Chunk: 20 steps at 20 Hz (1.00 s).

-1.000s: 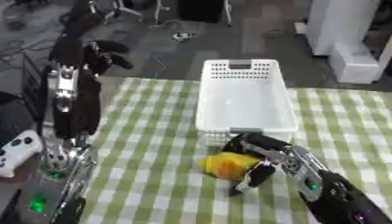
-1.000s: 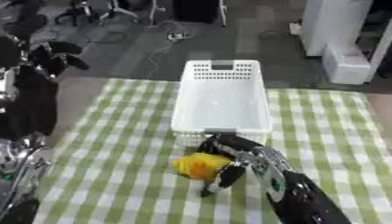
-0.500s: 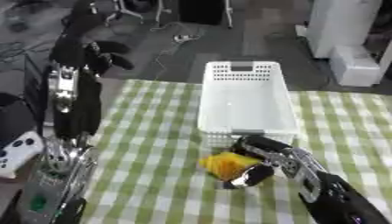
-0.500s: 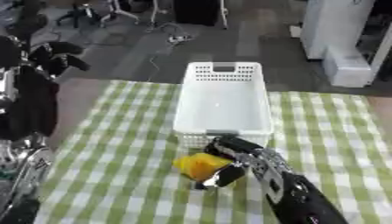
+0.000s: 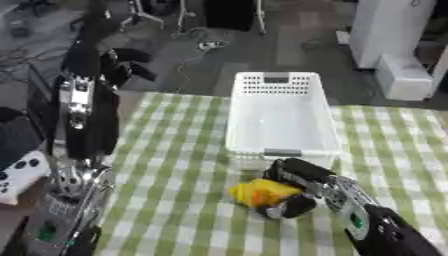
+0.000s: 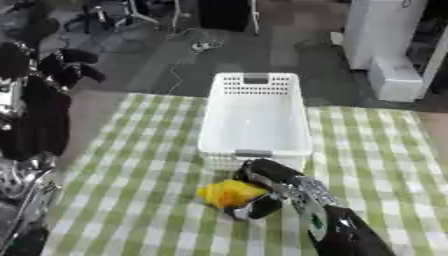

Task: Pick up objects on the table and place them in the box.

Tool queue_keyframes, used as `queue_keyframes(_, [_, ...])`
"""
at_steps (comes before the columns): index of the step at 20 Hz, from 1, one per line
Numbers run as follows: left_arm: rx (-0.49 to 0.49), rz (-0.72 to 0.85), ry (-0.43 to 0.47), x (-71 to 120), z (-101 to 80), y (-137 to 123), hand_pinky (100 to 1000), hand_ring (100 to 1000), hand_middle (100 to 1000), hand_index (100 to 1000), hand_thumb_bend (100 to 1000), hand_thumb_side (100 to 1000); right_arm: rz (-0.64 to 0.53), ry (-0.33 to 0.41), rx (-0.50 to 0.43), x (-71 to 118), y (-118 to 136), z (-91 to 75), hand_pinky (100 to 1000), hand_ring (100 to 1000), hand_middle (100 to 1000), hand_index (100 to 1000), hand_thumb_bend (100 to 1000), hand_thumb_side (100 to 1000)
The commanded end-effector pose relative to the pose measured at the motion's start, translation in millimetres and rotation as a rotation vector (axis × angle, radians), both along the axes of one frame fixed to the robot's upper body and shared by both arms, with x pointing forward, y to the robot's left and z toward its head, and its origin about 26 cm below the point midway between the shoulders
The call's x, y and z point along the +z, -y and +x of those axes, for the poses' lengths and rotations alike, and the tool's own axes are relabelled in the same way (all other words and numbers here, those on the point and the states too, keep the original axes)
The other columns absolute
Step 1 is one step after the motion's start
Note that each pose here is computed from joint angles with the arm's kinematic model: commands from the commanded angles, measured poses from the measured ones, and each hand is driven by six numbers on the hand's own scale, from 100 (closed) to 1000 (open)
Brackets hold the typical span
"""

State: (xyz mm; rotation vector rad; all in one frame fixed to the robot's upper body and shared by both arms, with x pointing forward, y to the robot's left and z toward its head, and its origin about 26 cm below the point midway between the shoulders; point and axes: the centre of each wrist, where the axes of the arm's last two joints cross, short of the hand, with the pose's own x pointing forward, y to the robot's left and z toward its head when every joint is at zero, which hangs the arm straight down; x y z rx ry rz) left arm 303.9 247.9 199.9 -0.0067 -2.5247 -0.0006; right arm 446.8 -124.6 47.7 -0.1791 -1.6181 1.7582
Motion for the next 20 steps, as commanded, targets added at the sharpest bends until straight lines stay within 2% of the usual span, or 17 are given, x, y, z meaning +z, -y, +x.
queue_keyframes(1, [0.002, 0.009, 0.022, 5.8, -2.7, -2, 470, 603, 1000, 811, 276, 763, 0.007, -0.063, -0.036, -20.8, 12, -8.6, 100, 100, 100, 119, 172, 115])
queue_keyframes(10, [0.007, 0.016, 0.016, 4.1, -3.3, -4, 470, 603, 1000, 810, 276, 763, 0.124, -0.085, -0.075, 13.8, 3, -11.8, 100, 100, 100, 126, 219, 100])
queue_keyframes(13, [0.011, 0.021, 0.011, 2.9, -3.8, -5, 470, 602, 1000, 810, 276, 763, 0.154, -0.1, -0.071, 32.3, -1, -14.9, 100, 100, 100, 129, 239, 100])
queue_keyframes(14, [0.012, 0.022, 0.01, 2.5, -3.9, -5, 470, 602, 1000, 810, 276, 763, 0.159, -0.106, -0.068, 39.4, -3, -16.4, 100, 100, 100, 130, 244, 144])
queue_keyframes(15, [0.013, 0.024, 0.009, 2.2, -4.1, -5, 470, 602, 1000, 810, 276, 763, 0.161, -0.114, -0.064, 45.9, -5, -18.0, 100, 100, 100, 129, 246, 100])
queue_keyframes(20, [0.016, 0.027, 0.006, 1.5, -4.4, -6, 470, 603, 1000, 810, 276, 763, 0.188, -0.127, -0.053, 75.4, -13, -26.4, 100, 100, 100, 132, 265, 106])
